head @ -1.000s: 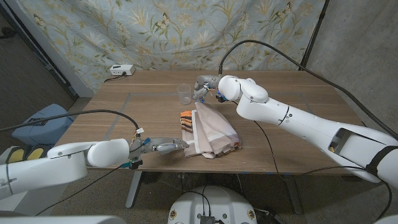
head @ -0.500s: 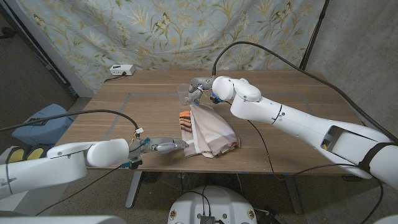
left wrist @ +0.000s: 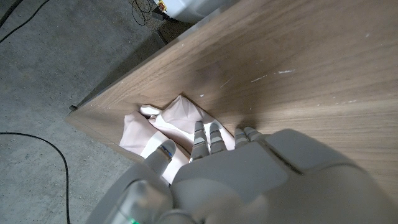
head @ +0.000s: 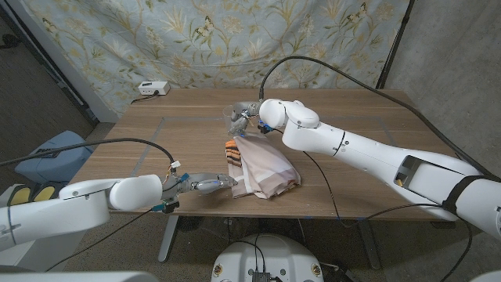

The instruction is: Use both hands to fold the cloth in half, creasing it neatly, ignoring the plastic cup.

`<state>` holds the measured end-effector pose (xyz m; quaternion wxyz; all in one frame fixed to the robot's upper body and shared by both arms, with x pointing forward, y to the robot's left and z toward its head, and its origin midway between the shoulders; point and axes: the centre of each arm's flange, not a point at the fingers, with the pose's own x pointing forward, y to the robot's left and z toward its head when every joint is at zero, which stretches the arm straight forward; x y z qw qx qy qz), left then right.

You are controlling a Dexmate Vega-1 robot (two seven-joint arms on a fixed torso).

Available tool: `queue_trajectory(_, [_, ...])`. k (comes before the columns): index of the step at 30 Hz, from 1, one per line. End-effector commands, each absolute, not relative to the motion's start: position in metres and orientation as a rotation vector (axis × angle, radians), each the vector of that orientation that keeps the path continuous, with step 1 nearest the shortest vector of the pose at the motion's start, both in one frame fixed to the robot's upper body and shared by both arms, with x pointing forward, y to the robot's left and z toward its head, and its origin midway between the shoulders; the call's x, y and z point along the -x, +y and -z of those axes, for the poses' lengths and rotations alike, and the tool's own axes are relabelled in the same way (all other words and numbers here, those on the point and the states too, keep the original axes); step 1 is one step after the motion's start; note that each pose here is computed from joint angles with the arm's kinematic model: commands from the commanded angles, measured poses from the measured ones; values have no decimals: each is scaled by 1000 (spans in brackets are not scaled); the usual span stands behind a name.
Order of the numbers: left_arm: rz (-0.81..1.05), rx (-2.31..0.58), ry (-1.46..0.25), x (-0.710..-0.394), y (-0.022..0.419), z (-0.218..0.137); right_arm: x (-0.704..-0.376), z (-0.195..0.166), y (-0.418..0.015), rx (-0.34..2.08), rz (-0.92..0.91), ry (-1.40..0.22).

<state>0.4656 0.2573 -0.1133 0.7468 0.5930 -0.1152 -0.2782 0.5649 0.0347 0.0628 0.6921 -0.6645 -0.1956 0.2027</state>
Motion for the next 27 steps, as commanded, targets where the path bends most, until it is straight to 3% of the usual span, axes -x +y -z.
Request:
queue_trajectory(1, [618, -1287, -249, -466, 257, 115, -574, -50, 55, 1494, -502, -404])
queue_trajectory(27, [615, -1276, -248, -467, 259, 115, -602, -34, 75, 1482, -536, -344])
